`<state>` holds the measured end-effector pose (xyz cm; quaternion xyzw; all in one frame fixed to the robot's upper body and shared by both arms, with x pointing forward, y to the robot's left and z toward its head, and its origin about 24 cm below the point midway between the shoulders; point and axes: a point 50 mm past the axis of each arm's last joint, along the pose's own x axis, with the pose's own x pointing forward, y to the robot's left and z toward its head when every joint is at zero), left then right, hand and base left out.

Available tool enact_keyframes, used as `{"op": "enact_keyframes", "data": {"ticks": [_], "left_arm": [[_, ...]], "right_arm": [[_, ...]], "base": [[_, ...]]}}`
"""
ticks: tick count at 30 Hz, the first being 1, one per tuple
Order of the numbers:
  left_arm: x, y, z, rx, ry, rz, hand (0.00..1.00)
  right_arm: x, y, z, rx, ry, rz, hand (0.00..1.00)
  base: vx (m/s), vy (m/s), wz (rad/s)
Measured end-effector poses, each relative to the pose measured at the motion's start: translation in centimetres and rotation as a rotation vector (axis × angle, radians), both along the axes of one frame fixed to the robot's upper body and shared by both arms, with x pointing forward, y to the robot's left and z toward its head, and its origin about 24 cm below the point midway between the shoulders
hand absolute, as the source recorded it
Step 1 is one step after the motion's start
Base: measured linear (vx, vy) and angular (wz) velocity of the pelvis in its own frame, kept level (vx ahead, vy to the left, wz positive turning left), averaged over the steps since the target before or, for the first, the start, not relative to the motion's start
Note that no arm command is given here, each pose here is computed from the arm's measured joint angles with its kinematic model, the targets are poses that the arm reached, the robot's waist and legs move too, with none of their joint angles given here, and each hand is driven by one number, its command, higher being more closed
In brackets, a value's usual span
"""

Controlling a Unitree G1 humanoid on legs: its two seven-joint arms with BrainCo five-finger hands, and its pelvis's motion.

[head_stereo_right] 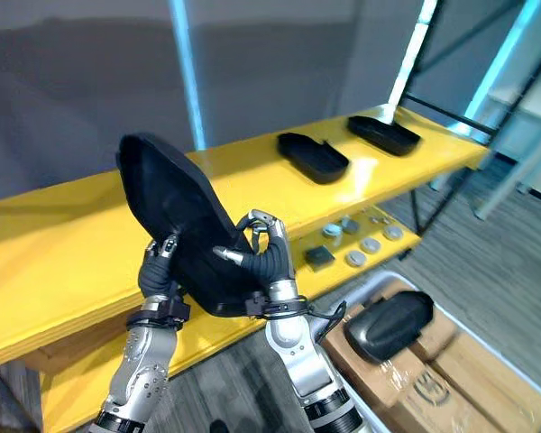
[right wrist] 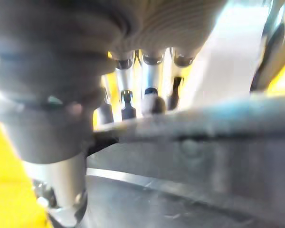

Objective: Walk over and take plastic housings, then place them on the shelf

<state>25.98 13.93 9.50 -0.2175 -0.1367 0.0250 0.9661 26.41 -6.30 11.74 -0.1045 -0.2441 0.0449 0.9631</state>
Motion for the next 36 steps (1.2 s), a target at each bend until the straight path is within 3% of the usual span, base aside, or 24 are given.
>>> {"op": "enact_keyframes", "data": {"ticks": [5,11,19,24,30,36], "left_arm": [[-0.3,0.8,1.5,0.271,-0.095,0.061,1.00],[-1.4,2.6,4.7,0.347,-0.252,0.264,1.00],[-1.2,2.2,4.2,0.530,-0.232,0.328,1.00],[-1.2,4.6,3.8,0.536,-0.178,0.416,1.00],[1.3,6.5,1.3,0.410,0.002,0.404,1.00],[5.9,6.6,3.4,0.210,0.009,0.323,1.00]], "right_arm": [[-1.3,-1.2,-2.7,-0.039,0.103,-0.003,0.00],[-3.2,-2.3,-5.5,-0.072,0.228,0.006,0.00],[-3.8,-7.1,-2.4,0.086,0.146,-0.051,0.00],[-5.0,-10.5,0.5,0.303,0.013,-0.027,0.00],[-6.9,-14.8,-1.3,0.448,0.061,-0.176,0.00],[-8.3,-14.5,-4.5,0.510,0.207,-0.241,0.00]], "base": [[0.17,-0.178,0.91],[0.21,-0.168,0.10],[0.07,-0.040,0.11],[-0.04,0.029,-0.08],[-0.04,0.021,-0.18],[-0.02,-0.001,-0.15]]}}
